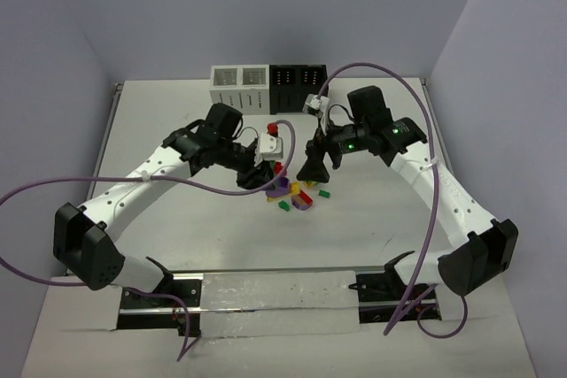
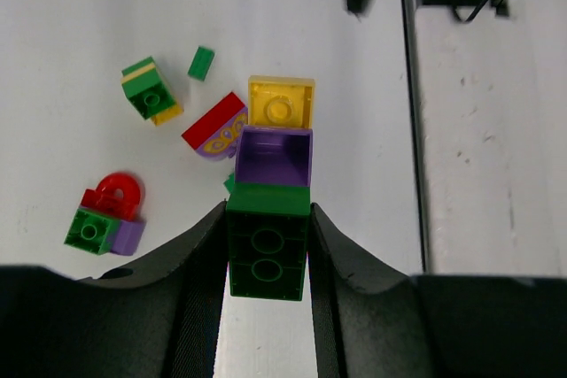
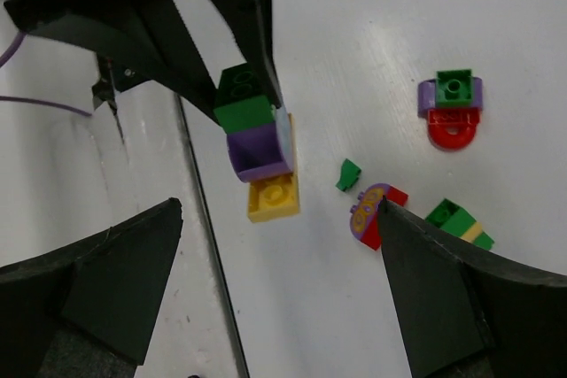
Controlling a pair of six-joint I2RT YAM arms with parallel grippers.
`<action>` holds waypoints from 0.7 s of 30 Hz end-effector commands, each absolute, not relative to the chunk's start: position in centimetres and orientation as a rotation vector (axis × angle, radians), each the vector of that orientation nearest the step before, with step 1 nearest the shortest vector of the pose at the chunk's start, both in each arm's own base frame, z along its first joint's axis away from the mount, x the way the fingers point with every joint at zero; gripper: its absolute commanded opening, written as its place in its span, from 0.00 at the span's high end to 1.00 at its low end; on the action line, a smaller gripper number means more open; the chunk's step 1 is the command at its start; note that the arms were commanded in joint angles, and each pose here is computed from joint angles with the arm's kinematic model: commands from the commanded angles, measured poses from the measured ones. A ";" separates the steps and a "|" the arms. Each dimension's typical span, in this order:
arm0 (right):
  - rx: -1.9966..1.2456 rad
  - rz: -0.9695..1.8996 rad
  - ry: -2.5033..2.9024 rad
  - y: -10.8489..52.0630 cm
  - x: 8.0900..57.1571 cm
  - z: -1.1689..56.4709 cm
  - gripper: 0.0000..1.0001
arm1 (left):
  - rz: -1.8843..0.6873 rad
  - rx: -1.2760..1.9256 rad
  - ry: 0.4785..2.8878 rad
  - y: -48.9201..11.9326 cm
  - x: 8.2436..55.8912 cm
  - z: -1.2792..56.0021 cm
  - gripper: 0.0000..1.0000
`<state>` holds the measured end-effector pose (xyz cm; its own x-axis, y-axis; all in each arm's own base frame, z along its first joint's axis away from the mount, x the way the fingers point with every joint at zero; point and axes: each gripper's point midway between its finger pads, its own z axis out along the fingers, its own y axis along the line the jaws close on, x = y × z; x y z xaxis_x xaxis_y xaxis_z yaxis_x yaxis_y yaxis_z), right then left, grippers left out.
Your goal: Sort the legos into containers by color
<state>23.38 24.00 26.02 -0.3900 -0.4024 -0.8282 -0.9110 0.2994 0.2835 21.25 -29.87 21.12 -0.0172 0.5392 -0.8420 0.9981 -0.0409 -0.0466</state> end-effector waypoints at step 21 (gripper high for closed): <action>-1.355 1.083 1.916 27.6 20.5 25.1 0.14 | -1.291 1.407 1.558 -31.3 19.7 27.0 1.00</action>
<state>20.28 26.86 23.74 -0.3777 -0.5034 -0.7771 -0.9258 0.1903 0.3267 20.44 -30.98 24.88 -0.2393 0.3736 -0.8962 0.9650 -0.0100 -0.2619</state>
